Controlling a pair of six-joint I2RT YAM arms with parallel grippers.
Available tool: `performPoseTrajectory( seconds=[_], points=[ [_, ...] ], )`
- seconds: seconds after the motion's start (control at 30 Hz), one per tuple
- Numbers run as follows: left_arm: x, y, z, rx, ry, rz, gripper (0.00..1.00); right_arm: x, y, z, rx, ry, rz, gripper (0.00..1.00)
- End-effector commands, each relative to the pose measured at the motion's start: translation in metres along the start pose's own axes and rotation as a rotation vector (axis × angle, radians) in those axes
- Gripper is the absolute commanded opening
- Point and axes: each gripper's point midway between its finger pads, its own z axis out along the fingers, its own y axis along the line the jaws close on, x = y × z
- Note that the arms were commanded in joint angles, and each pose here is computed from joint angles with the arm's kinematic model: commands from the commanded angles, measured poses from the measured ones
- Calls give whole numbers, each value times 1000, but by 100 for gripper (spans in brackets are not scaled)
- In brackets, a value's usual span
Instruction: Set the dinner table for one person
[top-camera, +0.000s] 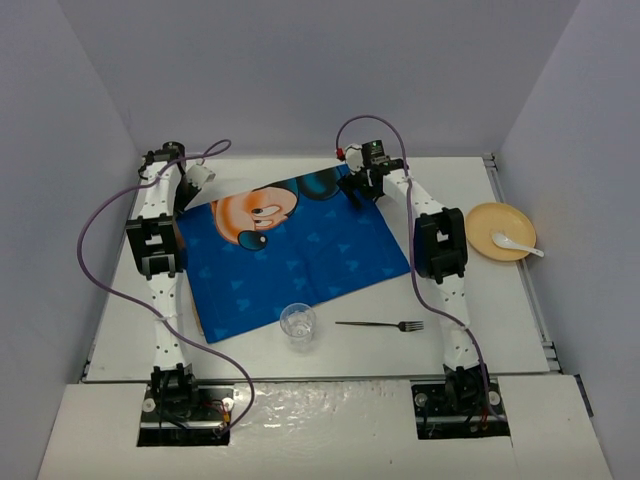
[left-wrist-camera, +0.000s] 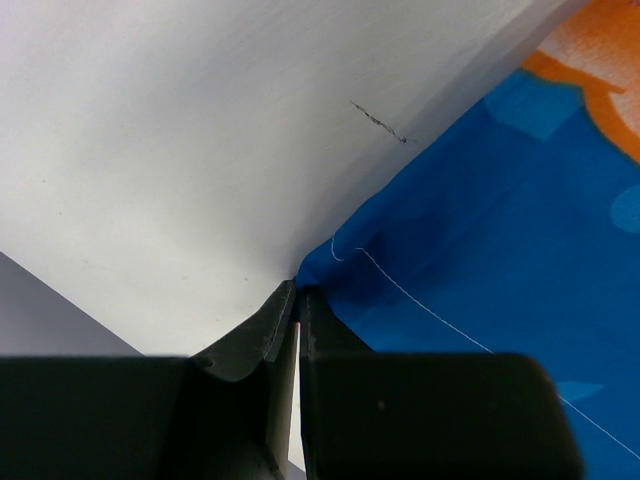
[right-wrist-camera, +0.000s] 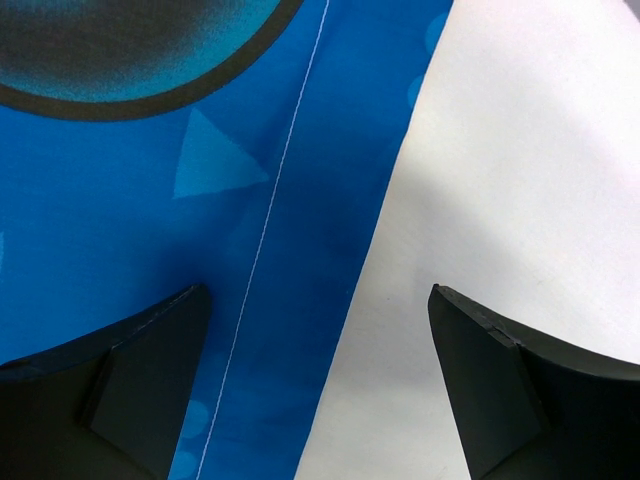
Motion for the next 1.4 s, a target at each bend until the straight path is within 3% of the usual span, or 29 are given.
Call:
performPoseTrajectory(
  seconds=[0.0, 0.17, 0.27, 0.37, 0.47, 0.57, 0.6, 1.0, 1.37],
  points=[
    [-30, 16, -48, -68, -146, -21, 0, -58, -33, -49, 141, -144, 12, 89],
    [-40, 22, -58, -118, -178, -28, 0, -76, -27, -53, 121, -198, -5, 81],
    [-43, 22, -63, -136, -182, -21, 0, -96, -23, -56, 130, -239, -39, 85],
    [-43, 25, -64, -149, -184, -28, 0, -97, -16, -38, 81, -254, -27, 82],
    [-46, 26, -65, -158, -195, -40, 0, -83, 2, -12, -9, -239, 4, 61],
    [-49, 27, -64, -169, -201, -46, 0, -60, 18, 8, -50, -181, 28, 15],
    [-49, 28, -64, -178, -194, -45, 0, -51, 20, 12, -54, -160, 33, 3],
    [-54, 24, -49, -174, -173, -14, 0, 53, 18, 18, 2, 113, 17, 0],
    [-73, 15, -36, -189, -180, 33, 0, 152, 12, -7, 48, 339, 104, 0]
  ],
)
